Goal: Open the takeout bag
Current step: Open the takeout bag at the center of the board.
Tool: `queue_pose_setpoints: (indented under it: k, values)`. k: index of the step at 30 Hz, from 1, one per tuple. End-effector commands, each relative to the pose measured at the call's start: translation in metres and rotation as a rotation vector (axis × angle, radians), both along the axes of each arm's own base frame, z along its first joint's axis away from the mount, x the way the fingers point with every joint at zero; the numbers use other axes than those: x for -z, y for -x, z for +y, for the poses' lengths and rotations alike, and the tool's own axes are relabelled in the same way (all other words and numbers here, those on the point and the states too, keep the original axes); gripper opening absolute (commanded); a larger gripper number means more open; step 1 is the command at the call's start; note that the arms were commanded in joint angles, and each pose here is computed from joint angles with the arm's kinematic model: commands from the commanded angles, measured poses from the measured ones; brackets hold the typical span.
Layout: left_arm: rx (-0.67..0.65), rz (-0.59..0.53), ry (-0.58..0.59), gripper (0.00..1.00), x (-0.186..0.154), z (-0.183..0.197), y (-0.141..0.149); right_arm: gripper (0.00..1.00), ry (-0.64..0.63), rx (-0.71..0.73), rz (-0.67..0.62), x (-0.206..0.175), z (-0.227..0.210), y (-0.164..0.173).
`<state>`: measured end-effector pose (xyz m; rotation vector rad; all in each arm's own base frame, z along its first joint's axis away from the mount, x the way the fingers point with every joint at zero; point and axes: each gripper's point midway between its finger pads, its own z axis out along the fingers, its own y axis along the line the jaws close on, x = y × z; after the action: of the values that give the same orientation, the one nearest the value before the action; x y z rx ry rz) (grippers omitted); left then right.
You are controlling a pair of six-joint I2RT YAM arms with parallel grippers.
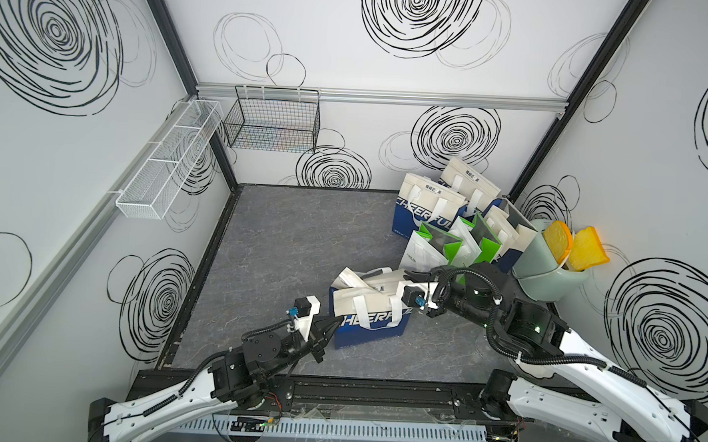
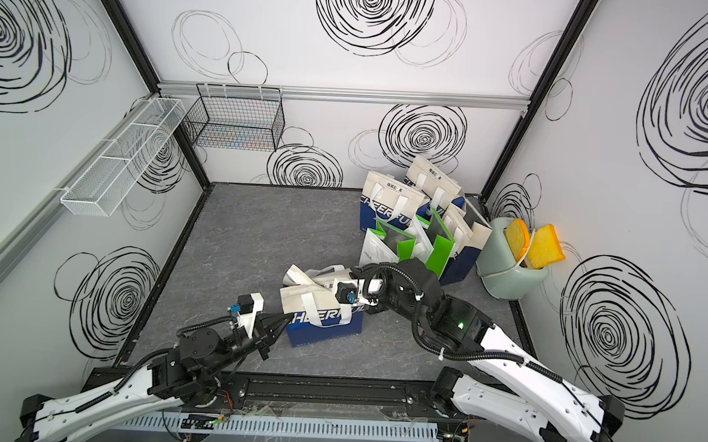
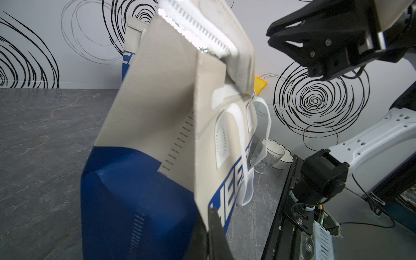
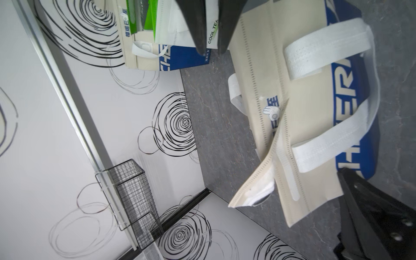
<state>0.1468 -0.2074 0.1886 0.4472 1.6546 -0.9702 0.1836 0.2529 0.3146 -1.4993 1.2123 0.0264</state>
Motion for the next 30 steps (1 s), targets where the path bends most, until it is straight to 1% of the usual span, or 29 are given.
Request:
queue_pose_setpoints:
  k: [1, 2, 3, 9, 11, 16, 24, 27, 30]
  values:
    - [-0.002, -0.004, 0.025, 0.00, -0.007, 0.000, -0.001, 0.43, 0.027, -0.077, -0.020, -0.002, 0.000, 0.012]
    - [-0.004, -0.004, 0.027, 0.00, -0.007, 0.001, -0.001, 0.49, 0.057, -0.090, -0.020, 0.003, -0.001, 0.014]
    - [-0.004, -0.004, 0.028, 0.00, -0.007, 0.001, -0.001, 0.51, 0.096, -0.100, -0.024, 0.010, -0.004, 0.016]
    - [-0.006, -0.005, 0.029, 0.00, -0.007, 0.001, -0.001, 0.52, 0.234, -0.072, -0.080, 0.037, -0.012, 0.009]
    - [-0.006, -0.005, 0.029, 0.00, -0.007, 0.001, -0.001, 0.52, 0.262, -0.058, -0.095, 0.043, -0.013, 0.006]
    - [-0.004, -0.004, 0.026, 0.00, -0.006, 0.001, -0.001, 0.52, 0.287, -0.047, -0.105, 0.053, -0.010, 0.003]
    - [-0.006, -0.003, 0.028, 0.00, -0.006, 0.001, -0.001, 0.51, 0.338, 0.021, -0.166, 0.064, -0.009, -0.012]
    - [-0.006, -0.001, 0.025, 0.00, -0.005, 0.001, -0.001, 0.50, 0.320, 0.071, -0.203, 0.057, -0.009, -0.021]
    - [-0.006, 0.000, 0.024, 0.00, -0.005, 0.001, -0.001, 0.48, 0.325, 0.089, -0.215, 0.057, -0.010, -0.024]
